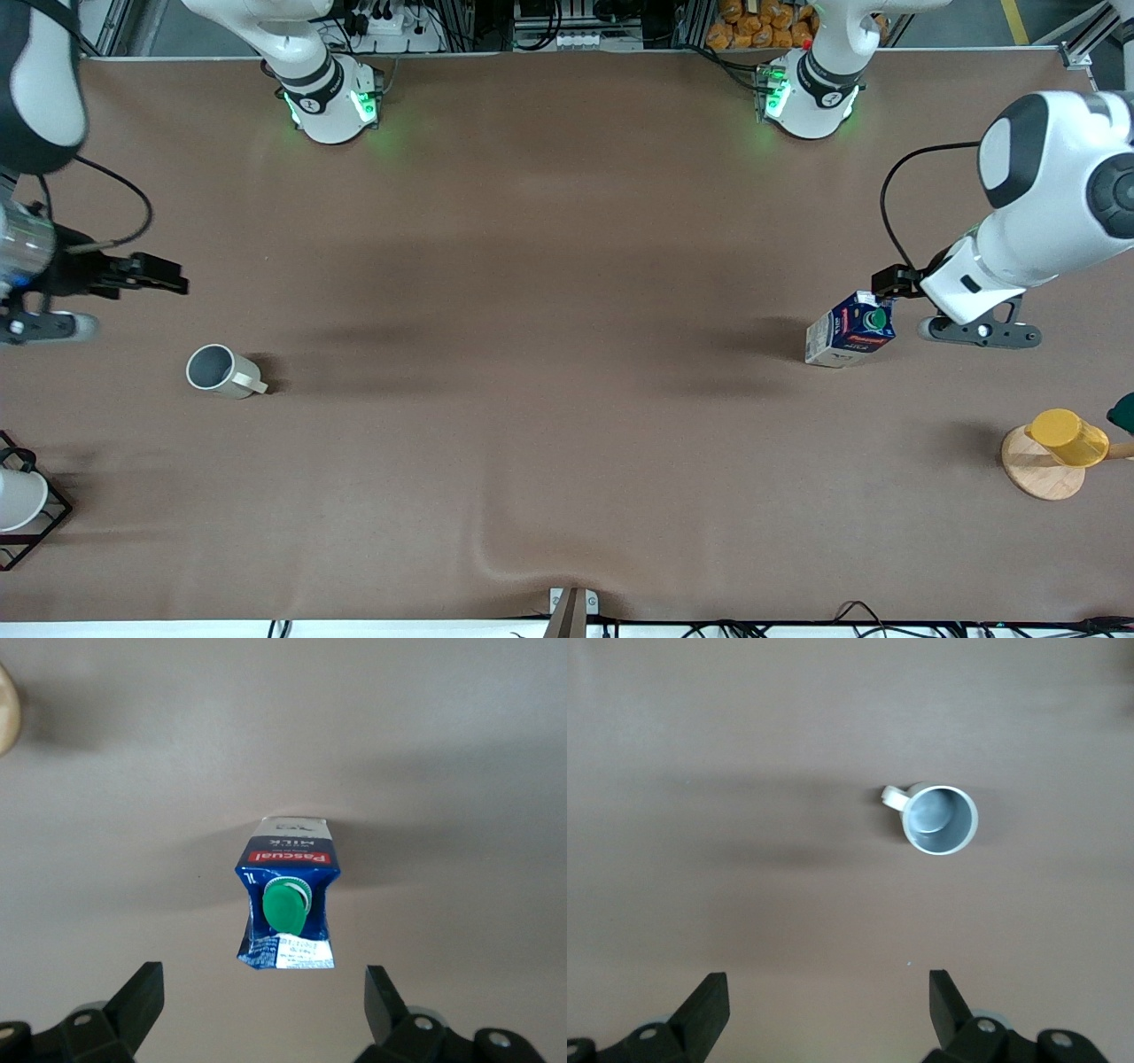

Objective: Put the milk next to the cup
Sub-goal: 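Reach the left gripper to the milk carton while the right gripper reaches the mug, then grasp the milk carton with the left gripper while the right gripper grasps the mug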

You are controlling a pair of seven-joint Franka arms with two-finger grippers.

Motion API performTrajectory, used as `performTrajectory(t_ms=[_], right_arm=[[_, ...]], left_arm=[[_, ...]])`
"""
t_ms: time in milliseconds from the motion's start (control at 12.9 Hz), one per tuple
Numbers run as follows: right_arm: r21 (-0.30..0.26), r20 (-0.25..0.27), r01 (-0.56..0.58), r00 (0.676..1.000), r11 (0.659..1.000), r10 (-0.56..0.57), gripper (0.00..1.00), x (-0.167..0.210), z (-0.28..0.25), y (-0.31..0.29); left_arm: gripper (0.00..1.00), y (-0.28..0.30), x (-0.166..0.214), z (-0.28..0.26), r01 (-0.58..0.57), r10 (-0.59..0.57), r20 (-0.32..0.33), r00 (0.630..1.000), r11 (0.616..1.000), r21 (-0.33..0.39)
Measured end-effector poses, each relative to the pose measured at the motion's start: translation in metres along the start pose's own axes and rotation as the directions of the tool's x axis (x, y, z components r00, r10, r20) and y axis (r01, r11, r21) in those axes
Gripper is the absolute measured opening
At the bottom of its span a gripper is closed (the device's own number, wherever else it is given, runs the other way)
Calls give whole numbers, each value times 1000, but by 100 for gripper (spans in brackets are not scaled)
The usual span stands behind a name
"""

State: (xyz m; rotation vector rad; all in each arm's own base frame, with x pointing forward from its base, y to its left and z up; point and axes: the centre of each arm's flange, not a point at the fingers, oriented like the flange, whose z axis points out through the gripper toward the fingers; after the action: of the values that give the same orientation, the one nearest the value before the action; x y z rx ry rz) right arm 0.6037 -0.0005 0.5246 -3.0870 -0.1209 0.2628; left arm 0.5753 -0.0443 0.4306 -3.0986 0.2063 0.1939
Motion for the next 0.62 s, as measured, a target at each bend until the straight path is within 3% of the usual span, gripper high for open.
performTrajectory(t_ms=[619], right_arm=[[-23, 23, 146, 989, 989, -145, 100, 44, 60, -94]], left_arm=[[100, 0, 17, 62, -2, 3, 41, 999, 1000, -7]])
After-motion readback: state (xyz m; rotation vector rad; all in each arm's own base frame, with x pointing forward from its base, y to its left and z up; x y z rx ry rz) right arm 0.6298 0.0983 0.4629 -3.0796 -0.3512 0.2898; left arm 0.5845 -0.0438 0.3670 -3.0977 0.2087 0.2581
